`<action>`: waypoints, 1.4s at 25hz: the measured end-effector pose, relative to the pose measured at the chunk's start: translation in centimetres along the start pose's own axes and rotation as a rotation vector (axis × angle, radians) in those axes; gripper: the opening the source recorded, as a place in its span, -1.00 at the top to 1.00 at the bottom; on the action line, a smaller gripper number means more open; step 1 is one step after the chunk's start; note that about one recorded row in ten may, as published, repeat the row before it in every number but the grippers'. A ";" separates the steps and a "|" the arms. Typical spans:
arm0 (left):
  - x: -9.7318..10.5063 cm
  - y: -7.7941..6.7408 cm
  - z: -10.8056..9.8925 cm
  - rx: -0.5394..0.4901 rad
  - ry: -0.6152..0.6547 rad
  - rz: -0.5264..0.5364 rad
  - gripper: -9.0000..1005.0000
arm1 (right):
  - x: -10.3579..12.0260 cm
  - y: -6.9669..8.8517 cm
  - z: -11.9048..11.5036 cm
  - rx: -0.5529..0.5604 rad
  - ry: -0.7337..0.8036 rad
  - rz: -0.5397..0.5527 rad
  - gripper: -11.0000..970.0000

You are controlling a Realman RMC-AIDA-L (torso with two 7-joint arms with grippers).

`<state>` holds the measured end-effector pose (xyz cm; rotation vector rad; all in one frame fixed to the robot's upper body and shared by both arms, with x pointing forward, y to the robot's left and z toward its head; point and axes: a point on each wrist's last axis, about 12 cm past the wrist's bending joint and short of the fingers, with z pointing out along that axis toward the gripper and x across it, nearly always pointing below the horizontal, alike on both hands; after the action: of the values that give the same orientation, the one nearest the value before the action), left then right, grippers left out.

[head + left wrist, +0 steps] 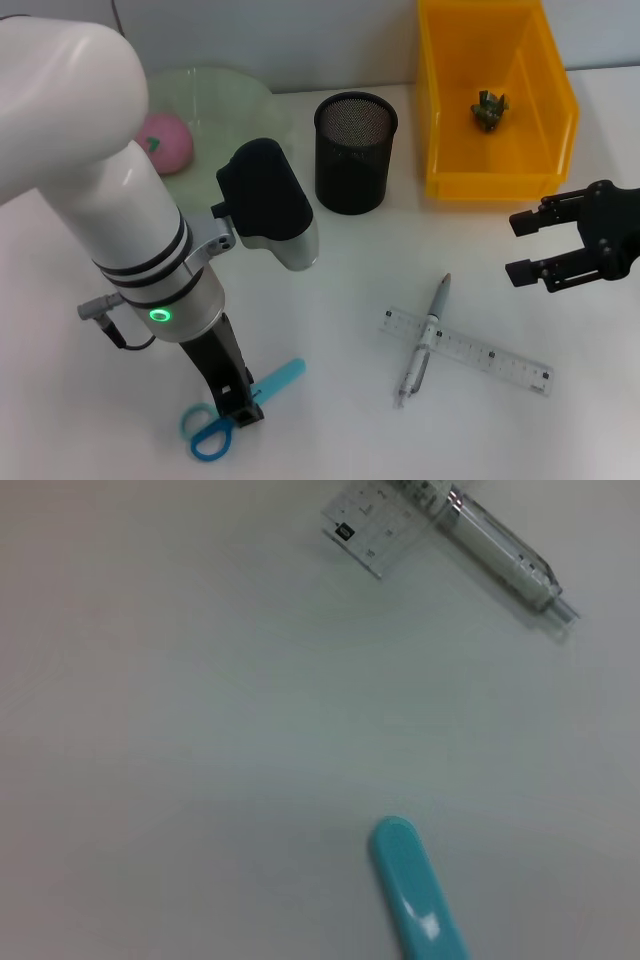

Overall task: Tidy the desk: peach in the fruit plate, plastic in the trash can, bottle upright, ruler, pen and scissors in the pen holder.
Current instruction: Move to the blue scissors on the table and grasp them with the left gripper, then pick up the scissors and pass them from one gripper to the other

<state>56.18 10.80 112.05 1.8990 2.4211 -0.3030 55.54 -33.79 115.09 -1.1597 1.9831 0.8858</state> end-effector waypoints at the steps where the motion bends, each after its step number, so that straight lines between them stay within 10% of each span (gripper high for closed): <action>1: 0.0 0.0 0.0 -0.001 0.001 0.002 0.16 | 0.0 0.0 0.0 0.000 0.000 0.000 -0.57; 10: 0.0 -0.1 0.2 -0.006 0.012 0.013 0.46 | 0.0 0.0 0.0 0.000 0.000 0.000 -0.57; 35: 0.2 0.6 -2.0 -0.034 -0.074 -0.013 0.51 | 0.1 0.0 -0.2 0.006 -0.004 0.004 -0.57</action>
<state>56.91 11.45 113.85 1.8251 2.3769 -0.3254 55.50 -34.00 115.15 -1.1496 1.9845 0.8832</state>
